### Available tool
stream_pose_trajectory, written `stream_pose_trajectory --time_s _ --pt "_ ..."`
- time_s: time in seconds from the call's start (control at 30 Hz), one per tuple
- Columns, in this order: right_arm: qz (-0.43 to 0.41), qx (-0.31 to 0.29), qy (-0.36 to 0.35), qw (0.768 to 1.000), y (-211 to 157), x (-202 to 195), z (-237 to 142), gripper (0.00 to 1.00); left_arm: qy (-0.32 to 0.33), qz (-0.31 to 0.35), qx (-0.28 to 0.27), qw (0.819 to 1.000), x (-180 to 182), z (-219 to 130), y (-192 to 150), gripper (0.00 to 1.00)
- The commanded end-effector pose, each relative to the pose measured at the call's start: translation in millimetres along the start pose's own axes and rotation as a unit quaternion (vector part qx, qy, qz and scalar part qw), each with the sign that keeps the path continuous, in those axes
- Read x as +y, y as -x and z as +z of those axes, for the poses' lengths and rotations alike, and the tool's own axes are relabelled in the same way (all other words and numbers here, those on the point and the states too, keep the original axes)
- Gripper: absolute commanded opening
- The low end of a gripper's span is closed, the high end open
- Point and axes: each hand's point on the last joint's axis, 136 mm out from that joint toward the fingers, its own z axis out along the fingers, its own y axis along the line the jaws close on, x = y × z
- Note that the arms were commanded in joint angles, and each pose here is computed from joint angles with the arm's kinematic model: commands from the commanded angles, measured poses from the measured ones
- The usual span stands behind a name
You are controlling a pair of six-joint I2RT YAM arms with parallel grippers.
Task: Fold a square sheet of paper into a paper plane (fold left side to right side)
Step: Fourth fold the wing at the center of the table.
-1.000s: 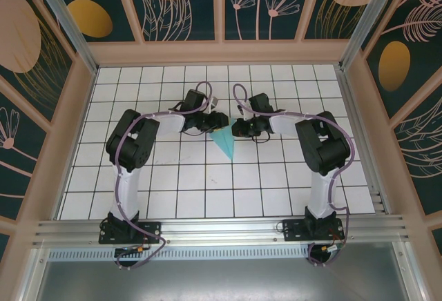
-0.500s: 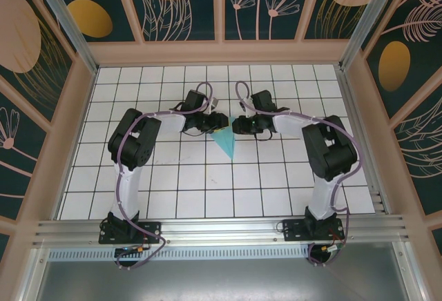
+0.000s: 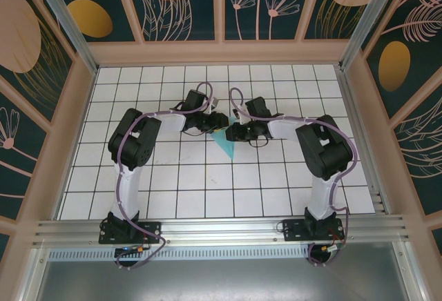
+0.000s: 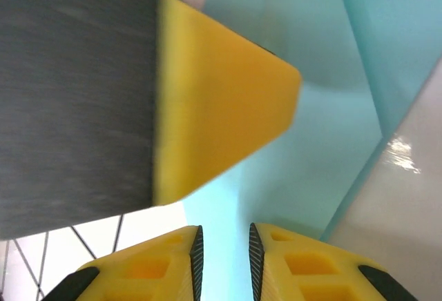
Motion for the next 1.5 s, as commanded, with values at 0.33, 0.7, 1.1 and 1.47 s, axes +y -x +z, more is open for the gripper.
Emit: stream_pose_trajectory --time_s 0.33,0.7,1.1,1.47 --pt "0.014 0.035 -0.066 0.997 -14 -34 12 0.19 0.032 0.007 0.009 0.999 14 6 -1 0.4" --pt "0.025 0.064 -0.107 0.992 -35 -54 13 0.17 0.053 0.004 -0.007 0.999 30 7 27 0.41" --pt "0.028 0.073 -0.126 0.989 -40 -63 13 0.16 0.056 0.0 -0.015 0.998 35 19 57 0.42" --pt "0.031 0.073 -0.125 0.989 -40 -63 14 0.16 0.035 0.005 -0.029 0.999 22 26 88 0.43"
